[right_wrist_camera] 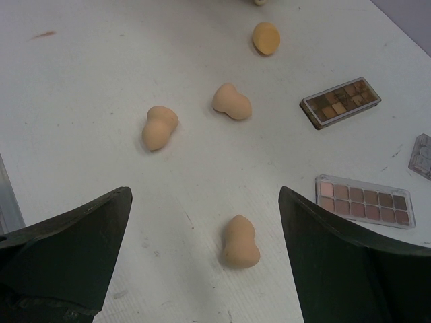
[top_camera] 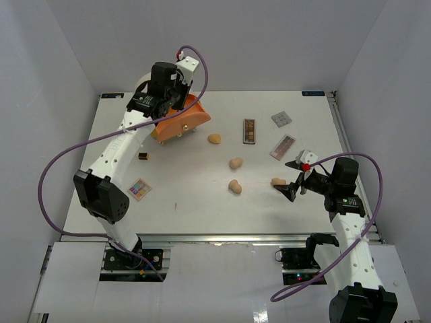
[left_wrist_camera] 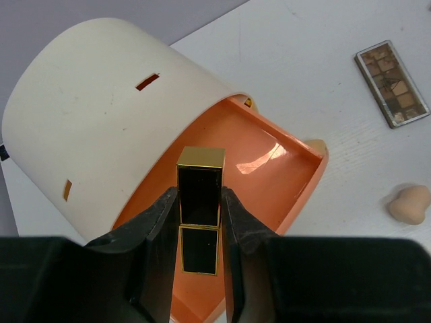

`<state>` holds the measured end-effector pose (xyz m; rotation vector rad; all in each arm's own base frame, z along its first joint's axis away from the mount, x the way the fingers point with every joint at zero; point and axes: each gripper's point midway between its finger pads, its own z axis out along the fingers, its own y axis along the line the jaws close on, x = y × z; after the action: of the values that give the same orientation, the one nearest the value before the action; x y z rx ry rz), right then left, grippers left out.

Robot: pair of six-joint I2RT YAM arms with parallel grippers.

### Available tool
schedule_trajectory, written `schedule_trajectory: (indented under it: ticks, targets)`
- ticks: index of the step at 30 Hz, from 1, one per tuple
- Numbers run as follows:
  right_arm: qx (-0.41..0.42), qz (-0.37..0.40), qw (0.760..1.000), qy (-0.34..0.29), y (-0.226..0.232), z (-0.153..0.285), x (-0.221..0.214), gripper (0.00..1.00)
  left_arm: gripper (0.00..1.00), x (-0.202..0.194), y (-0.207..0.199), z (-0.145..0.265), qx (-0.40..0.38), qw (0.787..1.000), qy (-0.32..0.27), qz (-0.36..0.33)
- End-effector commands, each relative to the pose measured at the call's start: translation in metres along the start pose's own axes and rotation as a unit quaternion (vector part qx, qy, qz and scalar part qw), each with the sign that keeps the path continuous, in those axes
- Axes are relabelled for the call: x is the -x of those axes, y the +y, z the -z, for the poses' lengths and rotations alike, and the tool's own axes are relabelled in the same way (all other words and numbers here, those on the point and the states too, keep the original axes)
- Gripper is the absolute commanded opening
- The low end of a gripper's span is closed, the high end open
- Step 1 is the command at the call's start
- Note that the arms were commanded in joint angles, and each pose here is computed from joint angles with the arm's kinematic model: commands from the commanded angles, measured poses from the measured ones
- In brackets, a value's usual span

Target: Organize the makeup

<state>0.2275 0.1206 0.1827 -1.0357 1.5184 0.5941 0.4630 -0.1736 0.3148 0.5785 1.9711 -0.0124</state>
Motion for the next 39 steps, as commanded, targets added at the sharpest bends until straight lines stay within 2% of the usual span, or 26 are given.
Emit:
schedule_trajectory:
  ticks: [1, 3, 7, 10, 14, 20, 23, 25, 29, 32, 33, 36, 39]
  targets:
    - [0.009, 0.013, 1.0, -0.013, 0.003, 0.0, 0.008, 0.96, 0.33, 0.003, 0.006, -0.006, 0.018, 1.0, 0.0, -0.011]
    - [0.008, 0.013, 1.0, -0.013, 0.002, 0.0, 0.008, 0.96, 0.5, 0.001, 0.003, -0.009, 0.012, 1.0, 0.002, -0.007]
    - [0.008, 0.013, 1.0, -0.012, 0.002, 0.0, 0.007, 0.96, 0.73, -0.002, -0.003, -0.008, -0.002, 1.0, 0.002, 0.004]
    - [0.008, 0.013, 1.0, -0.013, 0.002, 0.0, 0.008, 0.96, 0.8, 0.002, -0.004, 0.0, -0.005, 1.0, -0.006, 0.014]
    - [0.007, 0.014, 1.0, -0.013, 0.002, 0.0, 0.008, 0.96, 0.82, 0.022, 0.004, 0.027, 0.005, 0.998, -0.041, 0.047]
    - [0.007, 0.012, 1.0, -0.014, 0.003, 0.0, 0.009, 0.97, 0.86, 0.027, 0.037, 0.078, 0.024, 0.978, -0.089, 0.187]
    - [0.005, 0.01, 1.0, -0.014, 0.002, 0.001, 0.01, 0.97, 0.92, 0.002, 0.079, 0.108, 0.057, 0.949, -0.103, 0.293]
    - [0.005, 0.009, 1.0, -0.014, 0.002, 0.001, 0.01, 0.97, 0.96, -0.031, 0.107, 0.123, 0.087, 0.919, -0.099, 0.372]
    - [0.004, 0.009, 1.0, -0.014, 0.002, 0.001, 0.011, 0.97, 0.98, -0.112, 0.152, 0.124, 0.148, 0.851, -0.047, 0.501]
    - [0.003, 0.01, 1.0, -0.014, 0.001, 0.001, 0.012, 0.97, 0.98, -0.177, 0.158, 0.106, 0.199, 0.784, 0.029, 0.587]
    - [0.002, 0.01, 1.0, -0.013, 0.001, 0.001, 0.011, 0.97, 0.98, -0.196, 0.16, 0.1, 0.215, 0.768, 0.054, 0.6]
    - [0.001, 0.011, 1.0, -0.013, 0.001, 0.001, 0.012, 0.97, 0.96, -0.229, 0.16, 0.087, 0.228, 0.737, 0.093, 0.629]
    - [0.001, 0.013, 1.0, -0.014, 0.001, 0.001, 0.013, 0.97, 0.95, -0.243, 0.158, 0.081, 0.23, 0.732, 0.108, 0.632]
